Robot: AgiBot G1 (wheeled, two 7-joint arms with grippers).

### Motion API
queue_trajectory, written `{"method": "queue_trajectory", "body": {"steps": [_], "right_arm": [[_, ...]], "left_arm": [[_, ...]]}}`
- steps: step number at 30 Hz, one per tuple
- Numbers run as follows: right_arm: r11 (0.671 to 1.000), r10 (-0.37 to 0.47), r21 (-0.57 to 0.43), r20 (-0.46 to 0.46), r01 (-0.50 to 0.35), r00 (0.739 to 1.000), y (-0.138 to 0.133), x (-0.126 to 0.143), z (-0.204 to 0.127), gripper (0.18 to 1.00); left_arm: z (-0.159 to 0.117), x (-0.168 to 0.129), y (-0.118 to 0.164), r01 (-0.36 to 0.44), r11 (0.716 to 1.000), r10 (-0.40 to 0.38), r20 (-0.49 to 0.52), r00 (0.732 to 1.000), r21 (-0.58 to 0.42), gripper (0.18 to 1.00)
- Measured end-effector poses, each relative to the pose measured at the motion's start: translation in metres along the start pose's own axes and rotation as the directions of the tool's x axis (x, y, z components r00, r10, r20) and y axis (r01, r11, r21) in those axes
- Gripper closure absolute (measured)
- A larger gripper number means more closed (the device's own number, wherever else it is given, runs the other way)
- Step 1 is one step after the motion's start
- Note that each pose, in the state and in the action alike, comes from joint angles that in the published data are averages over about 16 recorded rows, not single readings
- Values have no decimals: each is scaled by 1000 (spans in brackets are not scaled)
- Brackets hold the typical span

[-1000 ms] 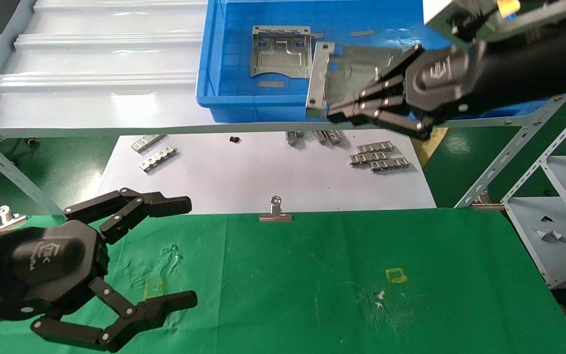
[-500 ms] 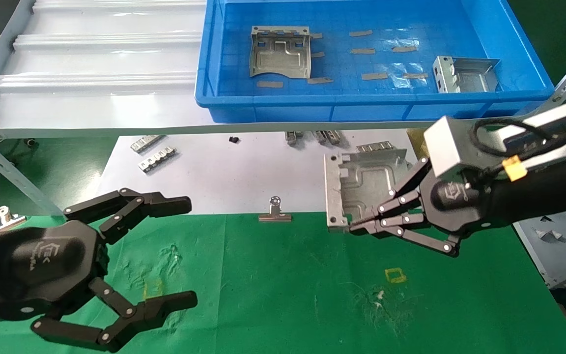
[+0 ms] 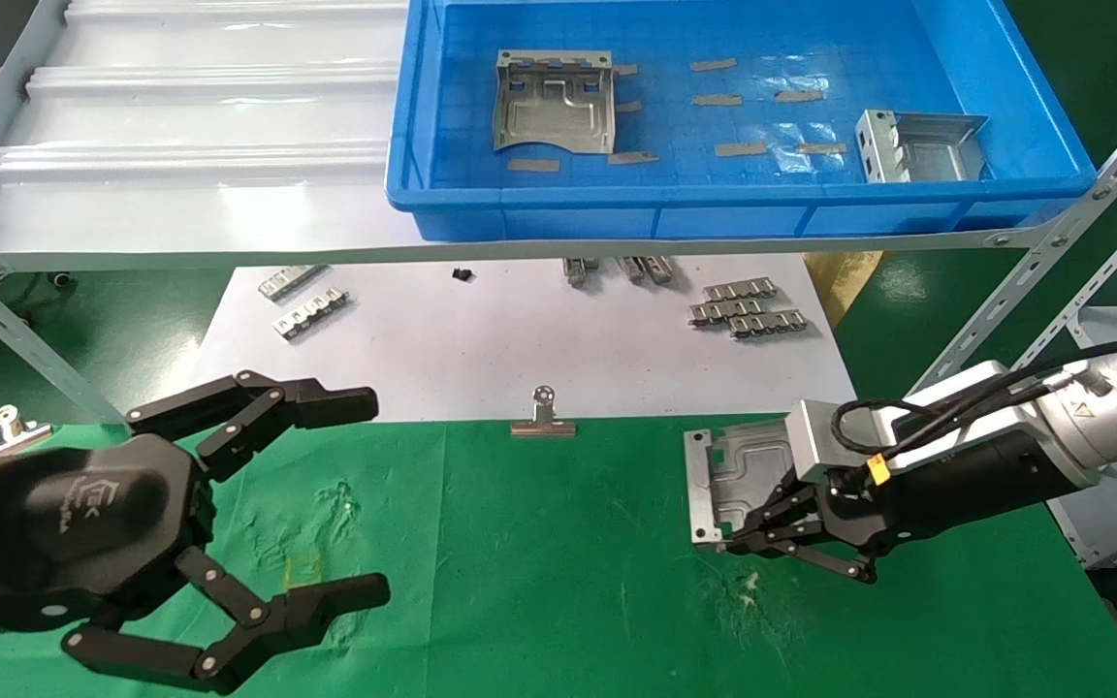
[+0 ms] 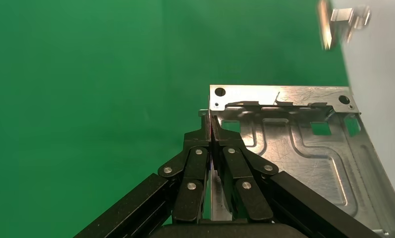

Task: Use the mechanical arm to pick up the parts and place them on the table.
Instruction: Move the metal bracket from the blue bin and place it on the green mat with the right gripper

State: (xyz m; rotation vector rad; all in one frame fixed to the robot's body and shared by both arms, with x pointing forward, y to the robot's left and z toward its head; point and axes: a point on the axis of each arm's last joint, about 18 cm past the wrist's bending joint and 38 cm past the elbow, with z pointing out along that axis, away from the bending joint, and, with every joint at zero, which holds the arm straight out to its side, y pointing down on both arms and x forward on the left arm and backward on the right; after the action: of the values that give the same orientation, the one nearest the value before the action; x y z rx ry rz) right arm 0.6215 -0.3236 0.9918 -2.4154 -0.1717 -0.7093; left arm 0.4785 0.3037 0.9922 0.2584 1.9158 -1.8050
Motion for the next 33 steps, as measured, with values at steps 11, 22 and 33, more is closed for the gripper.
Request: {"method": "queue_trajectory", "body": {"steps": [11,22,33], "right_arm": [[991,-29,-127,45,34,999,37,-2,23,987],[976,-67,-207,30,72,997,53,5,32,987],[963,-90,-256,4,88,996,59,14,37,979]], "left_arm": [[0,0,0,0,1000,0,0,1000,0,184],[0,0,0,0,1000,0,0,1000,0,184],[0,0,0,0,1000,0,0,1000,0,184]]}}
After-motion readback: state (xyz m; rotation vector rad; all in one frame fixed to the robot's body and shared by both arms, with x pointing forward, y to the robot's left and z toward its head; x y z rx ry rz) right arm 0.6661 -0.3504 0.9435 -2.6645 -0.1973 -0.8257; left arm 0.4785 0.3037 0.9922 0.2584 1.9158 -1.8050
